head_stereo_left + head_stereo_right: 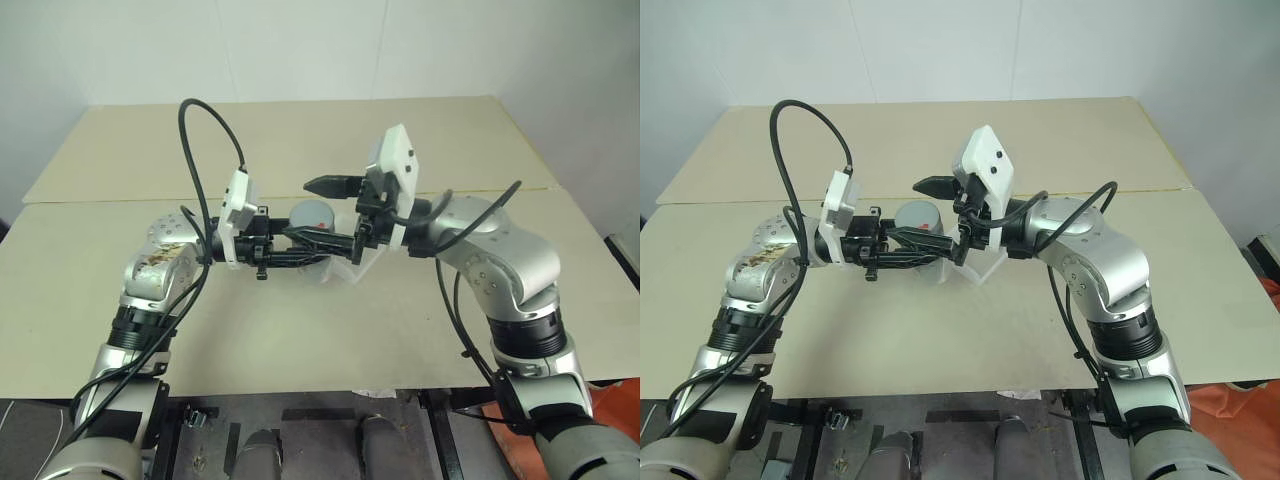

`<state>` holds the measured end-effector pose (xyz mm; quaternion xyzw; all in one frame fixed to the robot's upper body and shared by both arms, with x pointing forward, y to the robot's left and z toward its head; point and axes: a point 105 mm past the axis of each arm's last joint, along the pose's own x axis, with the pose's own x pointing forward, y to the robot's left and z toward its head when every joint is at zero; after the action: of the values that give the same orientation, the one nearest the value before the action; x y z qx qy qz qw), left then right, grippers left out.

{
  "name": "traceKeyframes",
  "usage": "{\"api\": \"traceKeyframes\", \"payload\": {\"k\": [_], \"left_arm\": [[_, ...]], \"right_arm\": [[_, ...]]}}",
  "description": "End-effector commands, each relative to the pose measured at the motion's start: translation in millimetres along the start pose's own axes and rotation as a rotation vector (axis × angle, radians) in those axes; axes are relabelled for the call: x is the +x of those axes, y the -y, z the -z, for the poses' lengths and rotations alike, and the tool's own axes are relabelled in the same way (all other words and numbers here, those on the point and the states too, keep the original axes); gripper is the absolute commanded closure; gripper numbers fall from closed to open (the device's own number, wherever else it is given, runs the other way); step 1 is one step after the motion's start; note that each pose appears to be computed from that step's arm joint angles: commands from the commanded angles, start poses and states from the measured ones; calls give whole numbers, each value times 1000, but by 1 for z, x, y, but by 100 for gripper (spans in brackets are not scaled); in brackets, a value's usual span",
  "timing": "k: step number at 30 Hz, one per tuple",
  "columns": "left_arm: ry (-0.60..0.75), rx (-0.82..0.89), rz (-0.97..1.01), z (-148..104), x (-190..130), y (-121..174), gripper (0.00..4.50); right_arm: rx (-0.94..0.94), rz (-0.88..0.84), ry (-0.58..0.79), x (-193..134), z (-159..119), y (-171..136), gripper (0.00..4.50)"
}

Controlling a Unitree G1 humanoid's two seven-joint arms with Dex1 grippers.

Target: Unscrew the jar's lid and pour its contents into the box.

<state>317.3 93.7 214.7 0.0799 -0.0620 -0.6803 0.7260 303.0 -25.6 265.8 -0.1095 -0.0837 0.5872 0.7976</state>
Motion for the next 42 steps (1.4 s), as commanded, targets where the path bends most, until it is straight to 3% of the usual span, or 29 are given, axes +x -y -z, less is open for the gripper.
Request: {"api": "traceKeyframes", "payload": {"k": [1, 17, 25, 33, 42], "left_arm": [[20, 58, 32, -16, -6, 8, 258], [2, 52, 9, -18, -15, 10, 258], [19, 33, -33, -12, -12, 0, 258], [39, 38, -22, -12, 0, -4, 258], [38, 49, 6, -13, 4, -2, 258]], "right_arm": [[-49, 122, 30, -24, -11, 23, 2], [-47, 200, 7, -46, -5, 37, 2], [-100, 118, 19, -50, -20, 15, 2], [-104, 37, 52, -37, -26, -9, 2], [-106, 10, 80, -11, -30, -10, 2]]}}
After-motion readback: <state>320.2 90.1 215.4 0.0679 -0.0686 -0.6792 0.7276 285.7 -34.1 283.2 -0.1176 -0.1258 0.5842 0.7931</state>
